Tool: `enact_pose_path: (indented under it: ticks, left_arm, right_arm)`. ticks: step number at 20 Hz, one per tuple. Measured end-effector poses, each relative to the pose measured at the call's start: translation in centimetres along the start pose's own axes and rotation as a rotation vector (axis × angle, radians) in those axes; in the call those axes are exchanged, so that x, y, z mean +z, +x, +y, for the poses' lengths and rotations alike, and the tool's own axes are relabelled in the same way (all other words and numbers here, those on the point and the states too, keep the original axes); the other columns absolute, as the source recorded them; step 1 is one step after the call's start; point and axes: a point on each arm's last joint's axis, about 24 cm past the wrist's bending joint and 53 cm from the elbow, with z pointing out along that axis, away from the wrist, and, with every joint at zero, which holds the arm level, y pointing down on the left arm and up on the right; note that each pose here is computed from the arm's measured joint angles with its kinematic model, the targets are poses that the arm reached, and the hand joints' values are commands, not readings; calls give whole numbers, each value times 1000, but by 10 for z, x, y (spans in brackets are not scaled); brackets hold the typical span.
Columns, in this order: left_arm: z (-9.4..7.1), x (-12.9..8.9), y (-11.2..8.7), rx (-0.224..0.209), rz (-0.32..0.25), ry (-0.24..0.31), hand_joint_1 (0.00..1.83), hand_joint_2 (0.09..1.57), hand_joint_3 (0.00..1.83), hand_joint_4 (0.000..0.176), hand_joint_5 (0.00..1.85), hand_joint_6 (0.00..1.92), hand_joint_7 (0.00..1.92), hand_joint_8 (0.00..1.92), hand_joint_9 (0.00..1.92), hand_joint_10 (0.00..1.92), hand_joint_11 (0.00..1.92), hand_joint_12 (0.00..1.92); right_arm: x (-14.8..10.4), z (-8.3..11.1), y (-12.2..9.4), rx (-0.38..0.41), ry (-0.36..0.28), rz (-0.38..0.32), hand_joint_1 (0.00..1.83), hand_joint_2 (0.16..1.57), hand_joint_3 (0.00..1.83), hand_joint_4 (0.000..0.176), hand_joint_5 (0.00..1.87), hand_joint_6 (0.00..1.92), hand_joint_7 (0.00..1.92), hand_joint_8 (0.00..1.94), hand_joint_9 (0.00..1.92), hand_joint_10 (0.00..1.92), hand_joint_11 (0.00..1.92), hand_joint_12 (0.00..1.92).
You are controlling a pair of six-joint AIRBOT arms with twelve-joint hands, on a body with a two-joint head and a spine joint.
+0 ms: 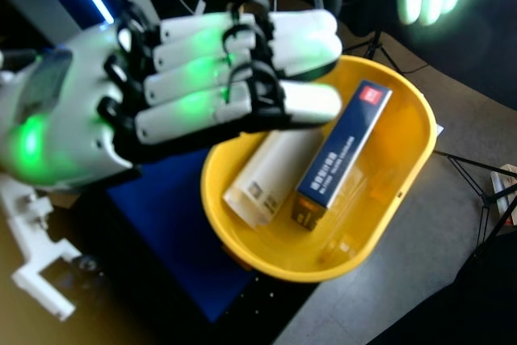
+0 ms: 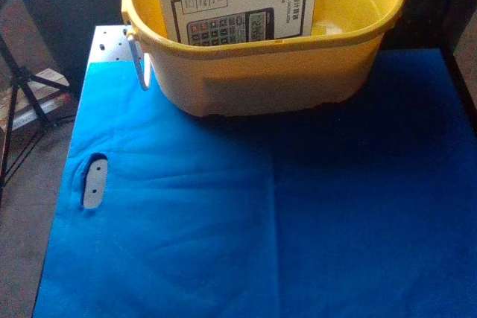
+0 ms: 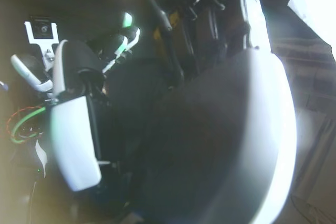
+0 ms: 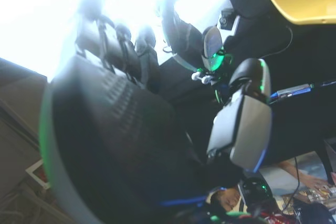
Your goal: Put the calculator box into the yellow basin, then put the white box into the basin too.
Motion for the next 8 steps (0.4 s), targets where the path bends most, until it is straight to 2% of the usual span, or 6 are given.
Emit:
enact_pose_path:
  ticks: [2, 3, 4, 6, 7, 8]
  left_arm:
    - [0, -1, 1, 0, 1, 1, 689, 1110, 0, 0, 657, 215, 542, 518, 265, 1149, 85, 1780]
    - [0, -1, 2, 0, 4, 0, 668, 1106, 0, 0, 635, 222, 519, 528, 276, 1107, 97, 1746]
    - [1, -1, 2, 1, 6, -1, 722, 1079, 0, 0, 643, 309, 482, 695, 264, 1206, 113, 1802]
    - [1, -1, 1, 1, 4, -2, 731, 1072, 0, 0, 582, 513, 478, 633, 273, 1094, 91, 1717]
    - [0, -2, 2, 0, 5, -1, 740, 1065, 0, 0, 554, 668, 462, 717, 265, 1161, 99, 1732]
    - [0, -3, 4, -1, 8, 0, 764, 1062, 0, 0, 487, 851, 415, 897, 261, 1269, 128, 1772]
  right_arm:
    - [-3, -1, -4, 0, 6, -6, 874, 875, 11, 0, 532, 62, 318, 25, 316, 78, 0, 1304]
    - [-7, -1, -7, -4, 9, -10, 909, 920, 25, 0, 559, 71, 355, 29, 352, 88, 0, 1384]
    - [-9, -2, -10, -5, 14, -14, 1000, 963, 15, 0, 622, 79, 493, 45, 434, 142, 0, 1538]
    - [-12, -5, -16, -2, 24, -27, 844, 941, 0, 0, 690, 60, 592, 34, 557, 197, 70, 1599]
    - [-14, -6, -19, 0, 28, -34, 832, 937, 0, 0, 721, 52, 618, 25, 570, 219, 83, 1611]
    - [-17, -6, -25, 7, 29, -50, 867, 945, 5, 0, 872, 87, 704, 561, 575, 922, 305, 1871]
